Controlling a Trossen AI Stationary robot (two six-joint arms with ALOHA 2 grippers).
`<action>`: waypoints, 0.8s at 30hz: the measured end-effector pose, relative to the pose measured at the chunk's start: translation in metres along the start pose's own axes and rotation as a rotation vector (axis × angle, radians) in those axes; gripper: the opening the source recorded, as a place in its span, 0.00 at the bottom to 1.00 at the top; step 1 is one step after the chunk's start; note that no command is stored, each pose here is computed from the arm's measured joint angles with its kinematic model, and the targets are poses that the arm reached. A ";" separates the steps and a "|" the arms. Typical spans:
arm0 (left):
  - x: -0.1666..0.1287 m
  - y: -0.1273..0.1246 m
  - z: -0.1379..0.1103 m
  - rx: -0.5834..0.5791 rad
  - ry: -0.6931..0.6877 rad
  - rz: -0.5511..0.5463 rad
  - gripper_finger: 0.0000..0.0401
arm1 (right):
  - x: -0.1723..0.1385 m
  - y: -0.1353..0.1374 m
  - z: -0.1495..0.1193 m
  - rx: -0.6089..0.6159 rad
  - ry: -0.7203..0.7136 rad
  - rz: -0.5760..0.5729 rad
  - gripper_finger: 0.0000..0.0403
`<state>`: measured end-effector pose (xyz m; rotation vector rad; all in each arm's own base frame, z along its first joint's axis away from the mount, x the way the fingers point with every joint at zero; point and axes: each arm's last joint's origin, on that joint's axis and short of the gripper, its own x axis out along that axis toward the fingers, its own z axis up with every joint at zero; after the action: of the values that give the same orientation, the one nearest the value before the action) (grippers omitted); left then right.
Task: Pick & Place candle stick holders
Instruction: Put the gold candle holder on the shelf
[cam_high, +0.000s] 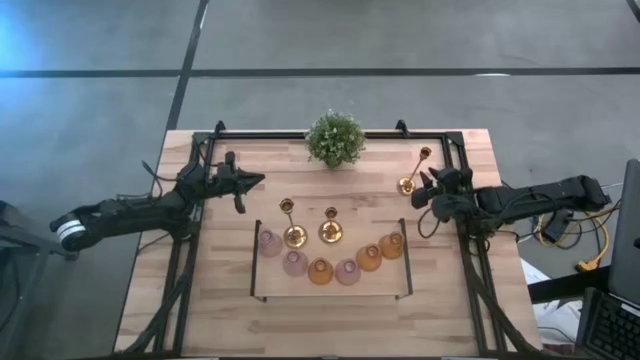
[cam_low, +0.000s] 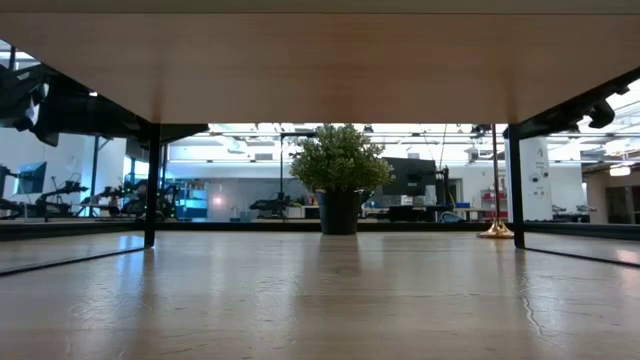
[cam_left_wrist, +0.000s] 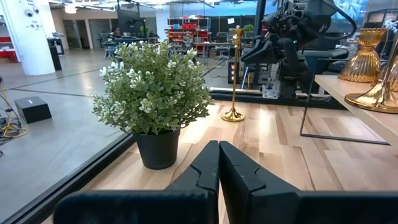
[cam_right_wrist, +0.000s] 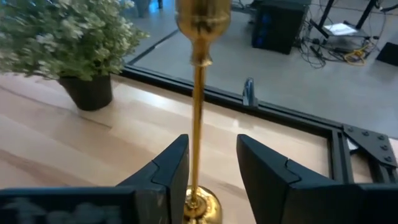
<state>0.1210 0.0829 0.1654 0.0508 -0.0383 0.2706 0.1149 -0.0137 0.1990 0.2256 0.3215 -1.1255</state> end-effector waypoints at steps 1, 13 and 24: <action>0.000 0.000 0.000 0.000 0.000 0.000 0.03 | 0.001 -0.001 0.001 -0.006 0.007 -0.006 0.33; 0.000 0.000 0.000 0.000 0.001 0.000 0.03 | 0.018 0.000 0.003 -0.011 0.014 0.031 0.34; 0.000 0.000 0.000 -0.001 0.001 0.000 0.03 | 0.025 -0.009 0.000 0.037 0.009 0.030 0.36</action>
<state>0.1210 0.0829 0.1653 0.0500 -0.0372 0.2706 0.1164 -0.0387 0.1898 0.2674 0.3047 -1.1012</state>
